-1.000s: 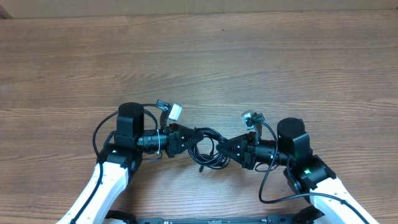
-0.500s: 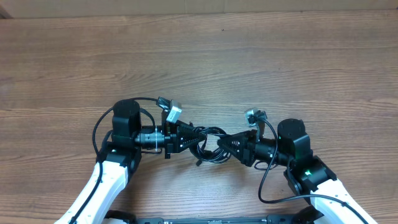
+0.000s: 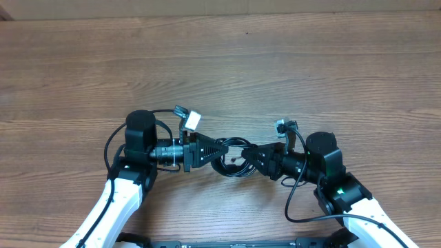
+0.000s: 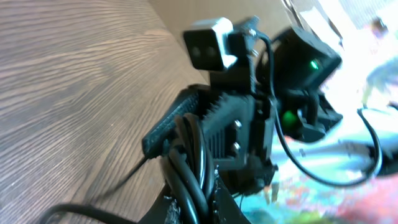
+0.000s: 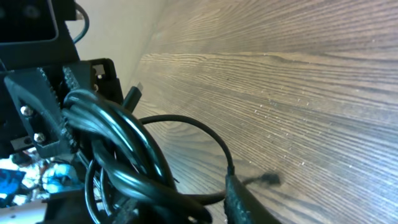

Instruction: Untangle cables

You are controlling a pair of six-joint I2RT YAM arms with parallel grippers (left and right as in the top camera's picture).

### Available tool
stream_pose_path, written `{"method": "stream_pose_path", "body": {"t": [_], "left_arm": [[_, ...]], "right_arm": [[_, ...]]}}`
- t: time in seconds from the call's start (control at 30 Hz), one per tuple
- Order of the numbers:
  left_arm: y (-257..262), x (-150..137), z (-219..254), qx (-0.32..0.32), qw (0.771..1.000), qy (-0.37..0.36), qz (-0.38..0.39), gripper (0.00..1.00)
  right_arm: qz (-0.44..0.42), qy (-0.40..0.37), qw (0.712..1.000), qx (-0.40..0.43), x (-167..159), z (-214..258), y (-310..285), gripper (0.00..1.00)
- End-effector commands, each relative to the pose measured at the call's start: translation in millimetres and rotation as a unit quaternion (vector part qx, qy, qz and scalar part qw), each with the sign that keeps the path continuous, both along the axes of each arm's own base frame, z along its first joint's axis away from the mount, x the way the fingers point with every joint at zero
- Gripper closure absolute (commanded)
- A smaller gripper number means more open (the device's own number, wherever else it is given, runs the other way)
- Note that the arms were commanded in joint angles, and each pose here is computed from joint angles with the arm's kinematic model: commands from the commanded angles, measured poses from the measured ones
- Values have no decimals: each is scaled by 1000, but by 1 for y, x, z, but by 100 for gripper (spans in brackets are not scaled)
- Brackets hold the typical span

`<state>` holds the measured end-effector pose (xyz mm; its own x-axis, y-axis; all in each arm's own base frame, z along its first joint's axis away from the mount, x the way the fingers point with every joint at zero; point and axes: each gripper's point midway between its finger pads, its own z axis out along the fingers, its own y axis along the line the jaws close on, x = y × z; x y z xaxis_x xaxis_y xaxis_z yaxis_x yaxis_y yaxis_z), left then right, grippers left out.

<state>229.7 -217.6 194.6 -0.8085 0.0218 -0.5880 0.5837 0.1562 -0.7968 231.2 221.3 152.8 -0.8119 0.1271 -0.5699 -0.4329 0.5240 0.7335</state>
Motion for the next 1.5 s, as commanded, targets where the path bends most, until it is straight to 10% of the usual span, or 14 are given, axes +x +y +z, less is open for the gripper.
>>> {"method": "stream_pose_path", "body": {"t": [0.0,0.4,0.53,0.83,1.07,1.47], "left_arm": [[-3,8,2,7,999,40,34,96],[23,60,-33,114,975,-32,187,96],[21,58,-31,127,974,-94,163,96],[23,60,-31,130,972,-102,169,96],[15,48,-25,106,981,-94,133,96],[7,33,-19,80,988,-96,88,96]], "right_arm": [[-24,5,1000,-4,9,-2,-6,63],[-31,22,996,84,-4,51,-4,32],[-59,123,980,148,-7,60,-2,0],[-92,236,950,185,-3,51,1,0],[-165,373,890,203,12,17,2,30],[-187,386,869,245,41,12,9,59]]}}
